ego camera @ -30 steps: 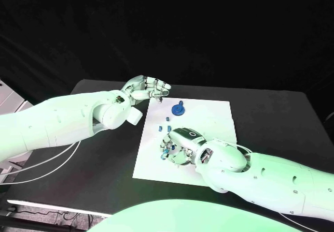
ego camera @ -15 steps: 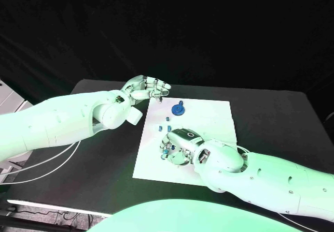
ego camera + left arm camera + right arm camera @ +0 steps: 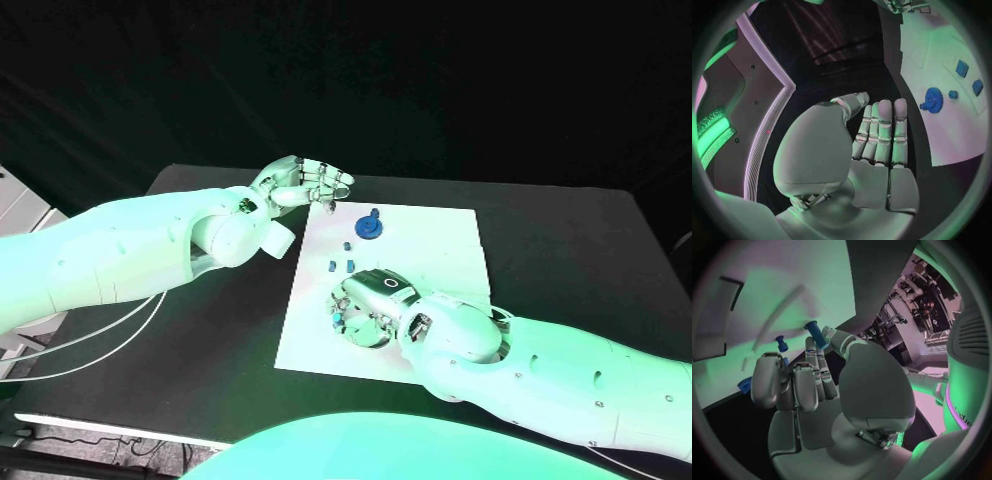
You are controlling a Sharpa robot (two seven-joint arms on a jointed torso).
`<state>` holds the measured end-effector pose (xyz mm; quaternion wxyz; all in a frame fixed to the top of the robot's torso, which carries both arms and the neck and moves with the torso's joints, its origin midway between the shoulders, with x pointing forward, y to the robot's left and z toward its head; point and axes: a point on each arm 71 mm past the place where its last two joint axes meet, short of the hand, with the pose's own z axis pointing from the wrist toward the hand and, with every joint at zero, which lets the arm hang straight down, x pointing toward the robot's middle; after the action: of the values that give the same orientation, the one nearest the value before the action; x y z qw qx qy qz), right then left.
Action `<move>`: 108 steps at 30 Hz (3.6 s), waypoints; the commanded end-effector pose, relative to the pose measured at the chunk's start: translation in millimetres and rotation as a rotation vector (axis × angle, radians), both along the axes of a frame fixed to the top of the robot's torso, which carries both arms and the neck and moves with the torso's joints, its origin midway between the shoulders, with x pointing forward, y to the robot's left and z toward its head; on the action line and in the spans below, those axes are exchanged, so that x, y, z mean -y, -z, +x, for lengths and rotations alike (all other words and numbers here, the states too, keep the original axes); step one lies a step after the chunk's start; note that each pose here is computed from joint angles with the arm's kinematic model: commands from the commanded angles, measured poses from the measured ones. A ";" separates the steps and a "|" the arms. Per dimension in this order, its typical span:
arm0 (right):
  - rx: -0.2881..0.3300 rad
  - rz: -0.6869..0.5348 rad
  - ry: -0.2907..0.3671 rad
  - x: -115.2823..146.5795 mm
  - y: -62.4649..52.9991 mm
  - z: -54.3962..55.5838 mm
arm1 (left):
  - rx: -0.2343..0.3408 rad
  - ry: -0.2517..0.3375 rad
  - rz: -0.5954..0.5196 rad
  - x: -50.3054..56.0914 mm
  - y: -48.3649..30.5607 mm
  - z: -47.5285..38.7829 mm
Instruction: Assemble the parts on the task board
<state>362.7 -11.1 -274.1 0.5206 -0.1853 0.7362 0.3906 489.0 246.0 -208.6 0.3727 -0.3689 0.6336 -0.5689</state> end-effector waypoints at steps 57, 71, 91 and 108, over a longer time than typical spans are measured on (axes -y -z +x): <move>-0.280 -0.077 0.660 211.7 -12.2 7.8 | -0.007 0.011 -0.007 -2.2 3.0 -5.3; -0.315 -0.135 0.659 195.5 6.2 6.9 | -0.008 0.012 -0.007 -3.0 2.8 -5.8; -0.309 -0.177 0.668 184.7 17.3 5.0 | -0.010 0.011 -0.005 -4.8 2.8 -6.3; -0.395 0.061 0.713 176.4 -19.6 13.5 | -0.012 0.008 -0.004 -5.2 3.3 -5.4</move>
<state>378.1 -191.1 -255.2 0.4956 0.1528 0.8276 0.2147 483.7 253.3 -212.8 0.3706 -0.3729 0.6375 -0.5632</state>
